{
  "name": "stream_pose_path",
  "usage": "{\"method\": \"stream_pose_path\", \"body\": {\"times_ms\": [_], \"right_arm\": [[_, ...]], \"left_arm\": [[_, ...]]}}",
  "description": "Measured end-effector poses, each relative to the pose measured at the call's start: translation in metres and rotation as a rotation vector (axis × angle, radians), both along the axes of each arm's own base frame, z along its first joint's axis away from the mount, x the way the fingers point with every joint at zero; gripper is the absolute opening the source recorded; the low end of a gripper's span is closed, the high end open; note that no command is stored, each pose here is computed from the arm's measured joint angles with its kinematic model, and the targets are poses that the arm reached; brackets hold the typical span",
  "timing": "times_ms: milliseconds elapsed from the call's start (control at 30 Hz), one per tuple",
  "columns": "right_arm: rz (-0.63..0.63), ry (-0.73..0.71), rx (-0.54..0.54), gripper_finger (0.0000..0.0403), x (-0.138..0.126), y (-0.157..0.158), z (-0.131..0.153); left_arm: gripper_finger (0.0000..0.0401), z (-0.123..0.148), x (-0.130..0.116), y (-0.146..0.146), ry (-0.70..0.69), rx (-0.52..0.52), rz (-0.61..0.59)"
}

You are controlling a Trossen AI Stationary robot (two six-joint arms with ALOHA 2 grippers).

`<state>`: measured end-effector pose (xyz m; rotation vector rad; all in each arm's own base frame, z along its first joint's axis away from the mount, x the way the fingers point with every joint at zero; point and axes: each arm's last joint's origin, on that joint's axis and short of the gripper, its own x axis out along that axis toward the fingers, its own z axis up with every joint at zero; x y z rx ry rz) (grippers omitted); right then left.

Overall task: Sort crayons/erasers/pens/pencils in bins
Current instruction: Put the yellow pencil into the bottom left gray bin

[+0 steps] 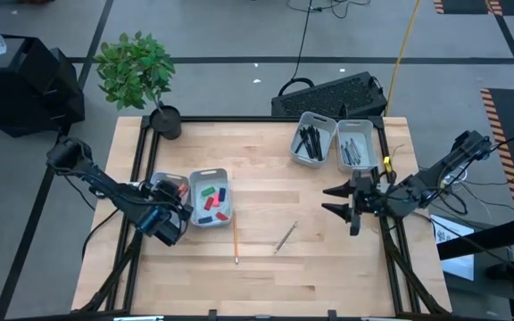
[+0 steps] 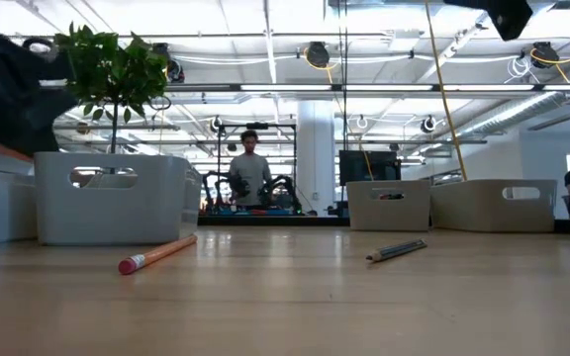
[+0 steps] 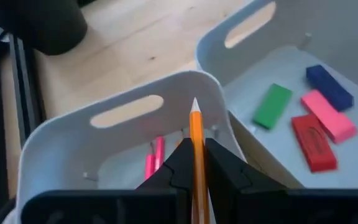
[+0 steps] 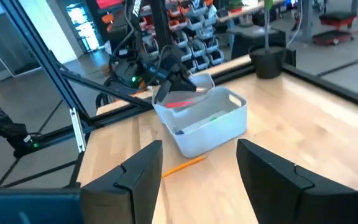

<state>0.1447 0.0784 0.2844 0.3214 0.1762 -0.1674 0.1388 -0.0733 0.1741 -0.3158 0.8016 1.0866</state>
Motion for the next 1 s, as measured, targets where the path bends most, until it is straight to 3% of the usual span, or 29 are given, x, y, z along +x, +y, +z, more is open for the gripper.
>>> {"method": "stream_pose_path", "body": {"times_ms": [233,400,633,833,1000], "right_arm": [[-0.008,0.018,0.081,0.0201,0.004,0.004,-0.005],[0.078,0.037,0.152,0.0201,0.004,0.007,-0.006],[0.150,0.055,0.190,0.0201,0.003,0.010,-0.006],[0.201,0.074,0.197,0.0201,0.003,0.011,-0.007],[0.193,0.107,0.176,0.0201,0.002,0.010,-0.010]], "left_arm": [[0.0031,-0.010,0.005,0.015,0.021,-0.009,0.066],[0.0039,-0.012,0.008,0.027,0.039,-0.001,0.125],[0.0124,-0.012,0.011,0.034,0.115,-0.019,0.104],[0.0181,0.012,0.024,0.028,0.161,-0.192,0.021],[0.0186,0.061,0.050,0.015,-0.019,-0.360,-0.013]]}}
